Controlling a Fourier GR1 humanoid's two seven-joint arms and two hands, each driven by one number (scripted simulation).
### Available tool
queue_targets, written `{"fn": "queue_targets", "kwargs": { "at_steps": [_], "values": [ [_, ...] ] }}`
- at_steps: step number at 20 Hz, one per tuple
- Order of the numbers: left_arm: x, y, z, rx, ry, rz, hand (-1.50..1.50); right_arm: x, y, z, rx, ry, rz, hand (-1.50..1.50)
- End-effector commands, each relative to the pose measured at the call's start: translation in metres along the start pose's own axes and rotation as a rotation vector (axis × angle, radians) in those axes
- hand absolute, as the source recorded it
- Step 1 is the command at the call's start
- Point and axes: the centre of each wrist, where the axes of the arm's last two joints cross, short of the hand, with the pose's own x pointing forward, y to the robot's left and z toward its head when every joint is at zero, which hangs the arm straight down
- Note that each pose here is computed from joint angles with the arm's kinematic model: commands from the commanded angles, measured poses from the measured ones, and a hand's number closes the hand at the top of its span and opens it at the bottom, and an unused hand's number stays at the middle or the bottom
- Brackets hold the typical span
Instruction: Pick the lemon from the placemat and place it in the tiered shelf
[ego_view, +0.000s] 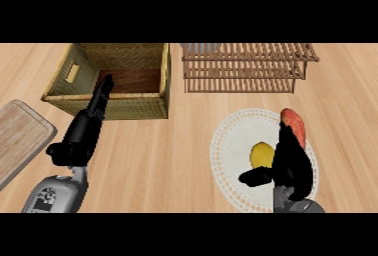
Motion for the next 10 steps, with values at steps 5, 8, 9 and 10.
{"fn": "queue_targets", "kwargs": {
  "at_steps": [5,8,9,10],
  "values": [
    [-0.027,-0.007,0.003,-0.027,0.197,-0.002,0.0,0.003,0.001,-0.005,0.056,0.055,0.01,1.5],
    [-0.032,-0.008,0.009,-0.02,0.19,0.014,0.0,0.014,0.011,-0.006,0.052,0.046,0.109,1.5],
    [-0.023,0.004,0.016,-0.016,0.186,-0.002,0.0,-0.001,0.016,-0.006,0.02,0.043,0.132,1.5],
    [-0.031,0.007,0.014,-0.018,0.218,0.027,0.0,-0.003,0.024,0.001,0.03,0.035,0.131,1.5]
  ]
}}
